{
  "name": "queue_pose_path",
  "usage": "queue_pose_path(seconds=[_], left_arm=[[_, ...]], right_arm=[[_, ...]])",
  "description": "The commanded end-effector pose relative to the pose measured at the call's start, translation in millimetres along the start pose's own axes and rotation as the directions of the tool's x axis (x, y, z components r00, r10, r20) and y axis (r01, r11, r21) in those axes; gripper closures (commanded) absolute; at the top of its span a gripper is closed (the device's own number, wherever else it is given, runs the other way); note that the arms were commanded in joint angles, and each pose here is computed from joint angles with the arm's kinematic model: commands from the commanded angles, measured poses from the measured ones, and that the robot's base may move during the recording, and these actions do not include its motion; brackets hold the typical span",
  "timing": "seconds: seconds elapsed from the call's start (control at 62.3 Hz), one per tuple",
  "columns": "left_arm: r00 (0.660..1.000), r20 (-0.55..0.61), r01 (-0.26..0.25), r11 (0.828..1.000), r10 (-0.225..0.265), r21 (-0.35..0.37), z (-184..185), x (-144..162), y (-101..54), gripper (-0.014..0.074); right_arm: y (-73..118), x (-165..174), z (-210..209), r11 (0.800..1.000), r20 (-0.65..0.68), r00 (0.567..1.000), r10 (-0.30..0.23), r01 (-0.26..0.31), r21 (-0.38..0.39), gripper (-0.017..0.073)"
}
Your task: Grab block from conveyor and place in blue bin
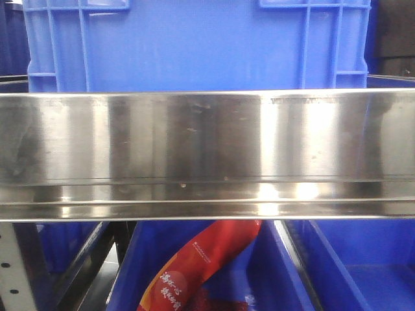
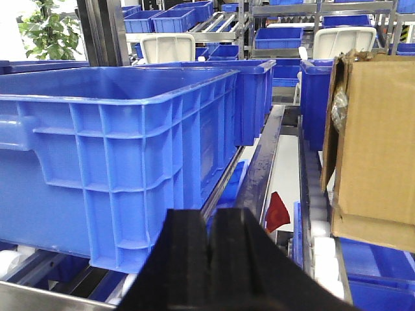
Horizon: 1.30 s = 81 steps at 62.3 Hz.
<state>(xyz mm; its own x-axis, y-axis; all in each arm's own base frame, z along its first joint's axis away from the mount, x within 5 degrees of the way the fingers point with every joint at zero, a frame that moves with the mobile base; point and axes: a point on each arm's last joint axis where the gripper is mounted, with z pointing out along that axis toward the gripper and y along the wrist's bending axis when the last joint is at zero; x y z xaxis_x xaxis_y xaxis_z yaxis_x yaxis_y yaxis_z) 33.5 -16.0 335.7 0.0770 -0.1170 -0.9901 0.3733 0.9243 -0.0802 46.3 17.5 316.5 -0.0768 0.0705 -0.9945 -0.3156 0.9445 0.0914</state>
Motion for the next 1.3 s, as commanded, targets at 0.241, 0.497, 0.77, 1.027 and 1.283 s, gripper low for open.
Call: queue_pose_path(seconds=[0.241, 0.497, 0.77, 1.027, 1.283], left_arm=[[1.0, 0.02, 0.011, 1.0, -0.011, -0.002, -0.9, -1.1, 0.0, 0.0705], [1.0, 0.02, 0.011, 1.0, -0.011, -0.002, -0.9, -1.1, 0.0, 0.0705], [1.0, 0.018, 0.011, 1.0, -0.011, -0.002, -0.9, -0.9, 0.0, 0.0705], [1.0, 0.016, 0.011, 1.0, -0.011, -0.001, -0.9, -0.7, 0.0, 0.0705], [1.0, 0.016, 0.011, 1.0, -0.011, -0.001, -0.9, -0.7, 0.0, 0.0705]], right_arm=[[-5.8, 22.9, 6.7, 0.998, 0.003, 1.0, -0.013, 0.013, 0.055, 0.0721], [-19.5, 61.3, 9.4, 0.977, 0.171, 0.982, -0.082, 0.046, 0.207, 0.0721], [-23.5, 99.5, 10.2, 0.975, 0.16, 0.984, -0.081, 0.044, 0.218, 0.0721], [-23.7, 102.2, 10.6, 0.975, 0.131, 0.989, -0.075, 0.044, 0.219, 0.0721], [-23.8, 103.9, 10.8, 0.975, 0.113, 0.991, -0.071, 0.044, 0.219, 0.0721]])
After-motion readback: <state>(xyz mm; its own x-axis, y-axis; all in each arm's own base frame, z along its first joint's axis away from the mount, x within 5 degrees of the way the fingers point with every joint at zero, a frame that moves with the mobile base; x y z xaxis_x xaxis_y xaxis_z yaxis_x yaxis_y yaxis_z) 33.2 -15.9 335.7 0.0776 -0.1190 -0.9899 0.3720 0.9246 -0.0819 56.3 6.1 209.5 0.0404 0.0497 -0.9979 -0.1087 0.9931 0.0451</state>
